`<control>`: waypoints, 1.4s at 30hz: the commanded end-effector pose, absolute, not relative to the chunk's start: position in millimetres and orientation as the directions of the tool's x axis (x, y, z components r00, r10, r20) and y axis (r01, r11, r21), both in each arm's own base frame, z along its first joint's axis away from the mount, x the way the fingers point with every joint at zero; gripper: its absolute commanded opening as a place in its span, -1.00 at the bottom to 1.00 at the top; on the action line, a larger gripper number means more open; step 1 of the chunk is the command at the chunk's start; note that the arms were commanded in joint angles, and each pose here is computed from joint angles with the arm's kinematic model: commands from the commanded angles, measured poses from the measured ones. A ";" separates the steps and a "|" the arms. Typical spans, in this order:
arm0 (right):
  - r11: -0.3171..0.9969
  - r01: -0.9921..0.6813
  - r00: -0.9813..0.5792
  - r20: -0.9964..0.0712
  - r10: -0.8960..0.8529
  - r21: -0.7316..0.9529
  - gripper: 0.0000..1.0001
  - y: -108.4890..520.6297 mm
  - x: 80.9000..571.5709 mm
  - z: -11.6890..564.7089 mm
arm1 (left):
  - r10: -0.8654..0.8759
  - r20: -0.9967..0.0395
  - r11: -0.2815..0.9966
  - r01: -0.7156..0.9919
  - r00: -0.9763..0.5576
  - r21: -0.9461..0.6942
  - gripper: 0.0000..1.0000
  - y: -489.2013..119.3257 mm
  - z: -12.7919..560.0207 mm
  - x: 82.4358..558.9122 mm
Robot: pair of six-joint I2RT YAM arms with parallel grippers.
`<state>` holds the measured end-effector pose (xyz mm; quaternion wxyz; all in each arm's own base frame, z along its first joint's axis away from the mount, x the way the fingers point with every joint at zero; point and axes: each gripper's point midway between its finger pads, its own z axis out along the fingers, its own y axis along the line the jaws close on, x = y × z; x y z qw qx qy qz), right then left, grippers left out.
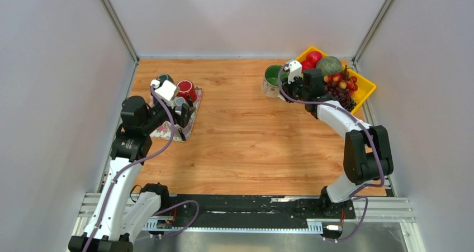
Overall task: Turn the mug right side up
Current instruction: Place the cup at the center of the board.
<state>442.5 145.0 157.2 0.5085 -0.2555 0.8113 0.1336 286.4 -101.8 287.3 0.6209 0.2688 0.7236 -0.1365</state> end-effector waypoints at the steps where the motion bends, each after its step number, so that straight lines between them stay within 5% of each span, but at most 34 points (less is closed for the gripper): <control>1: 0.830 -0.541 -0.125 -0.963 -0.239 -0.136 -1.00 155.0 480.3 229.4 | 0.239 -0.969 0.821 0.546 -0.064 0.167 1.00 -96.3 285.9 285.3; 42: 0.863 -0.487 -0.280 -0.911 -0.303 -0.137 -1.00 166.9 521.5 168.9 | 0.235 -0.969 0.831 0.532 -0.069 0.164 1.00 -89.8 273.5 286.8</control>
